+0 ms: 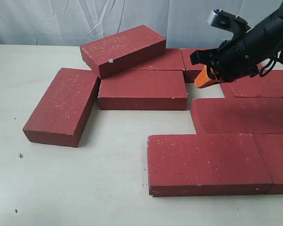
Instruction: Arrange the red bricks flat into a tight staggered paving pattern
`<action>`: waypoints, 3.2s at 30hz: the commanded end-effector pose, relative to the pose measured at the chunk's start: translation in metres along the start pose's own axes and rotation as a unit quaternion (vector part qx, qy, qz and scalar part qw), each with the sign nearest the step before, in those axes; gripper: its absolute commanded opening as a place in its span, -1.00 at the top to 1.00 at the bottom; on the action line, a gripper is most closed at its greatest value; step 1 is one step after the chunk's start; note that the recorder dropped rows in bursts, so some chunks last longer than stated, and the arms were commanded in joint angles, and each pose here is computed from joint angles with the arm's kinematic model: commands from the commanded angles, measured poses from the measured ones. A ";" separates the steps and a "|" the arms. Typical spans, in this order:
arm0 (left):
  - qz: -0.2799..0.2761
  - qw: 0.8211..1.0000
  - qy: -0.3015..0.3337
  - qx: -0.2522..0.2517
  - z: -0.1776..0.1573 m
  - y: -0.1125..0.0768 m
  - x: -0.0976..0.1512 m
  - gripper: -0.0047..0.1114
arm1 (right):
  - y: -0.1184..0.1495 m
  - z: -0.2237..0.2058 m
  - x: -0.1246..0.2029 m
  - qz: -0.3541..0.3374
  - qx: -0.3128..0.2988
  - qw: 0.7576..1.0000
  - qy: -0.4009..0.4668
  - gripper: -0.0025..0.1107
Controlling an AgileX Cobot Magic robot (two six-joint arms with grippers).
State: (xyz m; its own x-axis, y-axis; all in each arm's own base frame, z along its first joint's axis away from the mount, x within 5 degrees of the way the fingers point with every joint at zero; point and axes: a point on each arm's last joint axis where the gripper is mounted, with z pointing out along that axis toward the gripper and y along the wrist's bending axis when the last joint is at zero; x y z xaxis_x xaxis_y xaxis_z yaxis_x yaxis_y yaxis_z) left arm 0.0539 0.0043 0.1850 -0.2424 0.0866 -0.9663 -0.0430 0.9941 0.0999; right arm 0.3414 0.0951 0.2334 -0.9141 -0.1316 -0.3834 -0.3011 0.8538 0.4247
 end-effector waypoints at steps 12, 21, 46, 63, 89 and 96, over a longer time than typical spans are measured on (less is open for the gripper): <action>0.004 0.989 -0.149 -0.007 -0.004 0.001 -0.026 0.92 | 0.010 -0.030 0.003 -0.008 0.020 1.000 -0.012 0.97; 0.004 0.984 -0.175 -0.008 -0.005 0.001 -0.030 0.92 | 0.010 -0.030 0.003 -0.008 0.021 1.000 -0.013 0.97; -0.029 0.979 -0.203 -0.006 -0.025 0.006 -0.072 0.92 | 0.009 -0.030 0.003 -0.009 0.023 1.000 -0.014 0.97; -0.069 0.996 -0.058 0.006 -0.017 0.008 -0.088 0.92 | 0.009 -0.030 0.002 -0.009 0.023 1.000 -0.016 0.97; -0.114 0.952 0.283 0.021 0.087 0.007 -0.136 0.92 | 0.010 -0.029 0.003 -0.010 0.022 1.000 -0.010 0.97; -0.101 0.920 0.374 0.050 0.135 -0.003 -0.127 0.92 | 0.011 -0.029 0.005 -0.010 0.018 1.000 -0.002 0.97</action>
State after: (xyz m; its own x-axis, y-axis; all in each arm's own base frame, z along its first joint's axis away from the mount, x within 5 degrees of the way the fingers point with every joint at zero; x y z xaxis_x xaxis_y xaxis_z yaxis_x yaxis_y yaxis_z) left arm 0.2011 0.0047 0.2817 -0.8085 -0.1553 -0.5677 -0.1129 0.9876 -0.1093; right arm 0.3276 0.0900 0.2567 -0.9093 -0.1379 -0.3926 -0.3010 0.8695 0.3916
